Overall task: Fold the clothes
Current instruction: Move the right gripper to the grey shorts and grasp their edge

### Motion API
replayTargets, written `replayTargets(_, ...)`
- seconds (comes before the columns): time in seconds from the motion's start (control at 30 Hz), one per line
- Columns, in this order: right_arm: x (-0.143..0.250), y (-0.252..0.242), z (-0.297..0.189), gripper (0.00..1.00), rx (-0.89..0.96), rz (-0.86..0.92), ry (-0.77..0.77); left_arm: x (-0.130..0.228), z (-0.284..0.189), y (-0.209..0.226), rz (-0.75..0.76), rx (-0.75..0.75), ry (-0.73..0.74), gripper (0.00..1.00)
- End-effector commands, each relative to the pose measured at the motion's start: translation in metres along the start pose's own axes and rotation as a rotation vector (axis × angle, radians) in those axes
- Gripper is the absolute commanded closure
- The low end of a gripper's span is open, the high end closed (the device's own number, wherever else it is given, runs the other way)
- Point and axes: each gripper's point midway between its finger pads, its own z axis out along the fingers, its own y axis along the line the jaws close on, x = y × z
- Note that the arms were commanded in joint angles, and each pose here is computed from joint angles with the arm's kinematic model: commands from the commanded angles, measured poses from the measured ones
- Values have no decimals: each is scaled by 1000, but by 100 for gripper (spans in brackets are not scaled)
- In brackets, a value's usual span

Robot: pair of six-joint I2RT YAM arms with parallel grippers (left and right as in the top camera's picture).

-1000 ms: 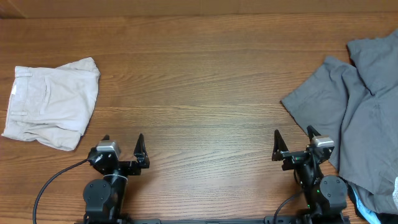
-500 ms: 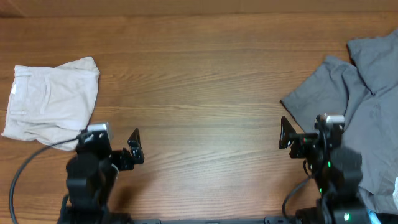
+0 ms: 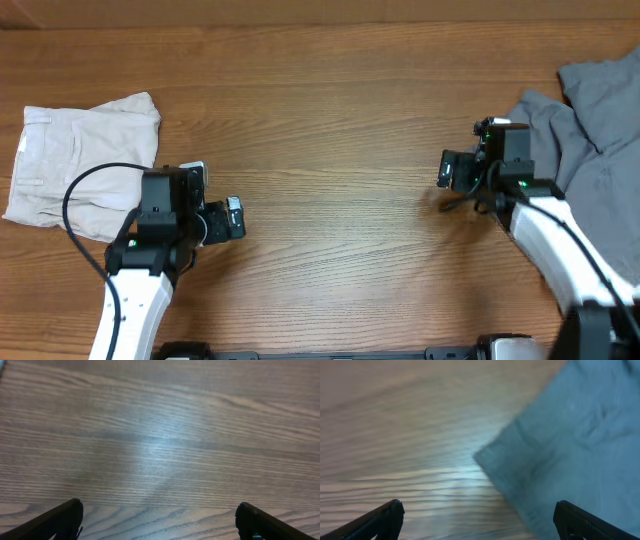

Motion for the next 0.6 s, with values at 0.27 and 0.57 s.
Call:
replayTargets(0.27,1,-22,59,24,102,22,17,-11,9,-3,-56,18,1,0)
replayTargets(0.57,6,-23,66,95,105,21,40,-11,9,-3,-56,18,0,0)
